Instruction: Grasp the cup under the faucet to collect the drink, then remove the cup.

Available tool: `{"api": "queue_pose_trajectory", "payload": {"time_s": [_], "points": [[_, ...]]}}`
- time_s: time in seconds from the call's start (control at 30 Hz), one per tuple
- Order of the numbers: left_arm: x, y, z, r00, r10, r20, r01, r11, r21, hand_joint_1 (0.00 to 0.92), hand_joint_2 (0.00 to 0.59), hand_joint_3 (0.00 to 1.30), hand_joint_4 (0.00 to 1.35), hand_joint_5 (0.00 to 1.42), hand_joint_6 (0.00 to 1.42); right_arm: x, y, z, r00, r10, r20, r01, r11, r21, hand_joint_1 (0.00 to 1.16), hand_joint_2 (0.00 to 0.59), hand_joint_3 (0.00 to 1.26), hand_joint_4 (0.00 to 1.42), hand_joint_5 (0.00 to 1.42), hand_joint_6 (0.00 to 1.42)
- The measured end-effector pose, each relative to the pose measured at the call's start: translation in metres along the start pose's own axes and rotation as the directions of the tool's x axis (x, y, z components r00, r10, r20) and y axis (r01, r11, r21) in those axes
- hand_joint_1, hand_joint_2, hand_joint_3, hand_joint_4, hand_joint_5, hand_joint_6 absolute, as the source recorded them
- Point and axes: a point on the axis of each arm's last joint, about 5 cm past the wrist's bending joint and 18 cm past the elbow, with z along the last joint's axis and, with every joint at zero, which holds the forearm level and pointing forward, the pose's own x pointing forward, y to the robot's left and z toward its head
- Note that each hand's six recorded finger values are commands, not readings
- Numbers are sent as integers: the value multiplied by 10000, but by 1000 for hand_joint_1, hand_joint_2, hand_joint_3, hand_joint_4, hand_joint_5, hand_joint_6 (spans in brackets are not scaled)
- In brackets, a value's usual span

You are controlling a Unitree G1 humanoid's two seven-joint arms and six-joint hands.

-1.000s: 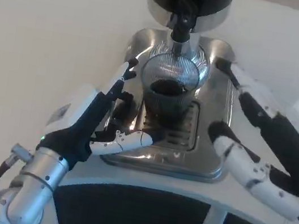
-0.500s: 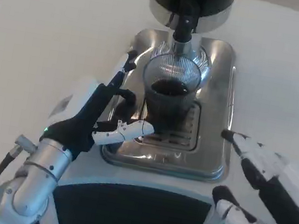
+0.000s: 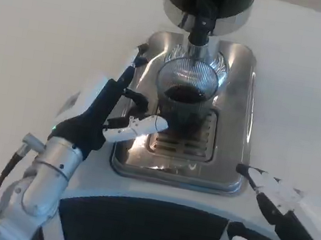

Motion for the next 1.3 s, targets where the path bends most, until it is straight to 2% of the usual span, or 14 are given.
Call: {"api": "queue_pose_trajectory", "payload": {"time_s": [0.43, 0.83, 1.0, 1.3], "points": [[140, 2, 12, 9998, -164, 139, 163, 9998, 63, 302, 61, 0, 0, 290, 135, -19, 42, 9, 10000, 71, 39, -71, 9999, 152, 59, 511, 24, 0, 0, 0], [246, 51, 10, 9962, -716, 502, 698, 9969, 364, 314, 58, 0, 7, 345, 178, -23, 52, 9, 10000, 45, -39, -44, 9997, 256, 59, 511, 24, 0, 0, 0], [239, 59, -3, 9953, -752, 603, 730, 9966, 375, 332, 60, 92, 110, 401, 222, -25, 57, 9, 10000, 77, -57, -75, 9996, 288, 58, 512, 24, 0, 0, 0], [224, 66, -10, 9934, -821, 795, 780, 9955, 536, 333, 59, 104, 110, 356, 200, -13, 58, 9, 9999, 89, -101, -84, 9989, 458, 47, 504, 33, 0, 0, 0]]}}
